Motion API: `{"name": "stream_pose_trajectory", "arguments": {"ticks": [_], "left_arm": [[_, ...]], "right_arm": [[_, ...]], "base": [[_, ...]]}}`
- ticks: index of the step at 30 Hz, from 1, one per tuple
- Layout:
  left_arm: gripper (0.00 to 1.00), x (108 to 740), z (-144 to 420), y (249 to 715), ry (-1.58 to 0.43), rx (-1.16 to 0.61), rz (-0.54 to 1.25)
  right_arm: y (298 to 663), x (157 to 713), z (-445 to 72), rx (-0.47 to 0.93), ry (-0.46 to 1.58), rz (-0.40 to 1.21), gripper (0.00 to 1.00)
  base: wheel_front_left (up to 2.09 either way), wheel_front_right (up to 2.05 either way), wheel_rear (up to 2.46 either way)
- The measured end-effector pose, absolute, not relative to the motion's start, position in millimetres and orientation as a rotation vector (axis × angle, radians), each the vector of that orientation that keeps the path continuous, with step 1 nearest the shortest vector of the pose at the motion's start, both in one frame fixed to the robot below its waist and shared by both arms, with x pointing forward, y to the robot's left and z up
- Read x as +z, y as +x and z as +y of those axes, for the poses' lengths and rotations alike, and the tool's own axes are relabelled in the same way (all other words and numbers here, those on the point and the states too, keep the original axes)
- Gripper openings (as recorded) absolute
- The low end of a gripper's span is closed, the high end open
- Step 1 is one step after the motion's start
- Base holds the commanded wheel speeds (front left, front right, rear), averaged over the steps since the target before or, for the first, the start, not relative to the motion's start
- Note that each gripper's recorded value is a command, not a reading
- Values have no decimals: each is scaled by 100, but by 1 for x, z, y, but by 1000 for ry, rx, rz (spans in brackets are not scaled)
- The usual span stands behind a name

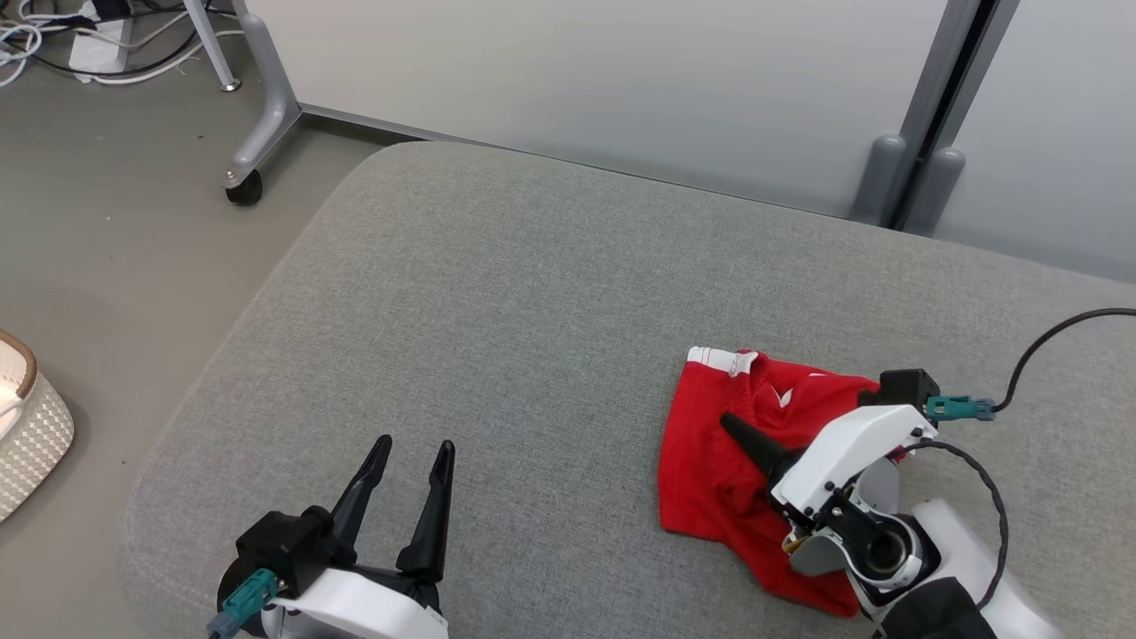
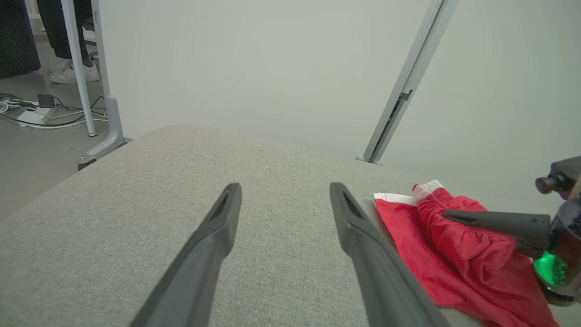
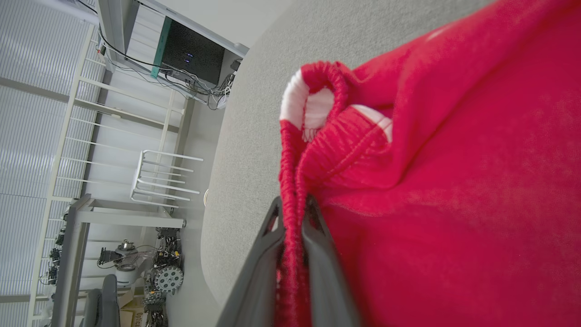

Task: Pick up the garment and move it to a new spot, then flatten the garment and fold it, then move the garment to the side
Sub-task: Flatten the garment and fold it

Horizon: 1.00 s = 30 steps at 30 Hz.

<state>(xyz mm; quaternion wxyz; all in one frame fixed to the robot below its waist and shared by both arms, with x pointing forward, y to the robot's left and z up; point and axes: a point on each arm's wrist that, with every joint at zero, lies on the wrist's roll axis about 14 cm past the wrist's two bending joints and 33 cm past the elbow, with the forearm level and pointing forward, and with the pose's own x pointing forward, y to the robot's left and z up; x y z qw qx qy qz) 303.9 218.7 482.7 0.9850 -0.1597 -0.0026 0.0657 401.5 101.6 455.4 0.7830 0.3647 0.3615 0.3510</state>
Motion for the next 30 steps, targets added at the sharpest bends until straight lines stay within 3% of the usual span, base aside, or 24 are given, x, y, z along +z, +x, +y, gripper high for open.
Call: {"name": "stream_pose_trajectory", "arguments": {"ticks": [1,2,3,9,14,23,30], "left_arm": [[100,482,219,304,-322,134,-1],[100,480,219,305,-323,134,3],[100,479,219,305,-323,134,6],[100,478,214,310,-326,117,9],[100,485,212,314,-319,95,-12],[100,505,199,322,-309,41,-75],[100,516,194,324,-292,21,-107]], "right_arm": [[401,453,105,761,786,790,20],[399,452,107,765,786,800,20],[399,450,109,766,788,805,100],[396,468,120,801,834,765,100],[403,504,111,820,848,609,100],[439,525,-3,612,678,295,100],[441,520,-73,441,525,143,100]], "base": [[0,0,0],[0,0,0],[0,0,0],[0,0,0],[0,0,0],[0,0,0],[0,0,0]]}}
